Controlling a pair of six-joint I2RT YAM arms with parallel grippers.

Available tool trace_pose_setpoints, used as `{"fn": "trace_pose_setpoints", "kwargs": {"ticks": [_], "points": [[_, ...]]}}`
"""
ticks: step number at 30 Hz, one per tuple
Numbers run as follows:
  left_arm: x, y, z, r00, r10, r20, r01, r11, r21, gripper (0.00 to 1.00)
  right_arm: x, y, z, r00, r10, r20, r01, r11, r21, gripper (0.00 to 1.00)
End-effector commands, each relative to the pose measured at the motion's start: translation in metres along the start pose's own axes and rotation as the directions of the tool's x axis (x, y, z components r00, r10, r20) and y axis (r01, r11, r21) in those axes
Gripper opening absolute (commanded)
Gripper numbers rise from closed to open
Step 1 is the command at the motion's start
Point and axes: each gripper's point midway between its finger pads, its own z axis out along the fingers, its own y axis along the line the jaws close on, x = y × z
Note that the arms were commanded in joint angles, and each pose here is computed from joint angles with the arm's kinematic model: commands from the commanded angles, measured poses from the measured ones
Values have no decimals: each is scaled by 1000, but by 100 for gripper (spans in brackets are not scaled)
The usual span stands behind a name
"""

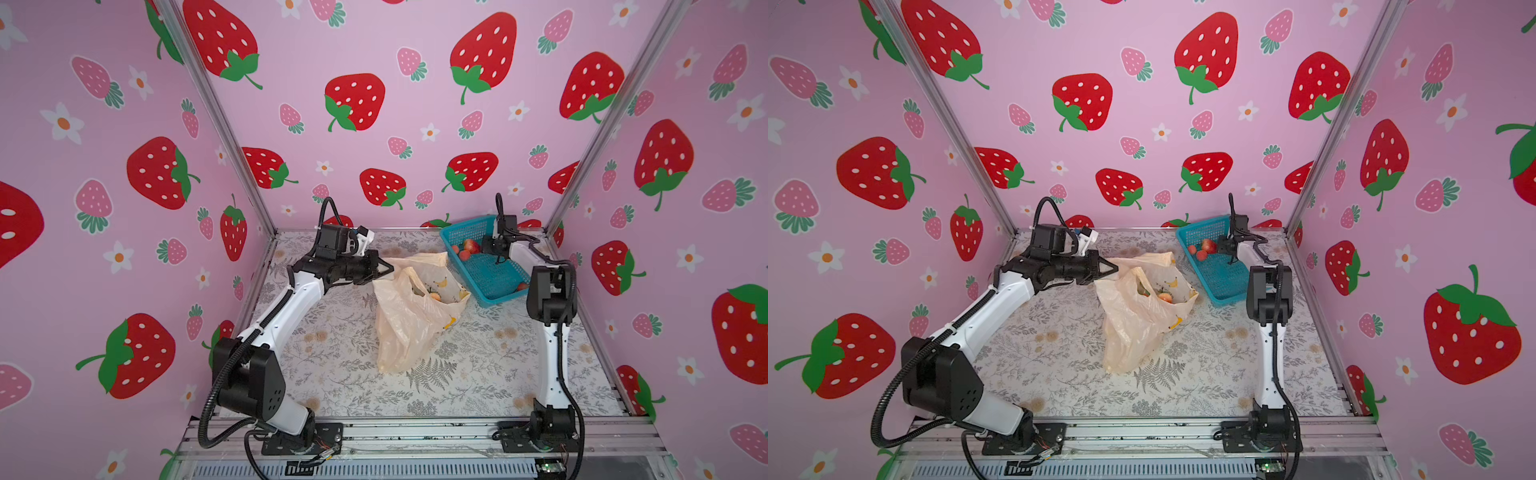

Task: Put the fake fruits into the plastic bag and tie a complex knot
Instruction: 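Lower the right gripper into the teal basket and grasp a red peach, then carry the red peach with the right gripper into the bag and release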

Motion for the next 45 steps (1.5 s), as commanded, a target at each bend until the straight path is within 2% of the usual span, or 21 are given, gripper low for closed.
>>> {"fn": "trace_pose_setpoints", "kwargs": {"ticks": [1,6,9,15,21,27,32,36,40,45], "points": [[4,2,3,1000,-14,-20,15,1000,9,0,-40,7,-57,995,-2,95,7,999,-52,54],[4,3,3,1000,-14,-18,14,1000,3,0,-49,34,-135,976,30,216,14,980,-198,52],[4,3,2,1000,-7,-14,7,1000,-2,0,-35,59,-186,964,33,262,48,954,-295,49],[5,1,1,1000,-6,-15,6,1000,-1,0,18,111,-284,942,47,332,128,865,-485,46],[6,0,1,1000,2,-13,-2,1000,-4,0,81,147,-337,939,-36,341,240,782,-576,46],[7,-1,2,1000,13,-13,-14,1000,-14,0,117,176,-335,937,-98,335,305,699,-647,44],[9,1,4,1000,15,-21,-16,1000,-23,0,116,203,-318,937,-125,326,322,669,-670,44],[11,0,6,999,22,-27,-23,999,-24,0,115,213,-288,959,-107,261,258,711,-654,45],[11,0,6,999,27,-28,-27,999,-24,0,127,221,-264,973,-123,196,222,733,-643,45],[11,0,7,999,18,-33,-18,1000,-18,0,153,230,-253,972,-195,129,231,721,-654,49]]}}
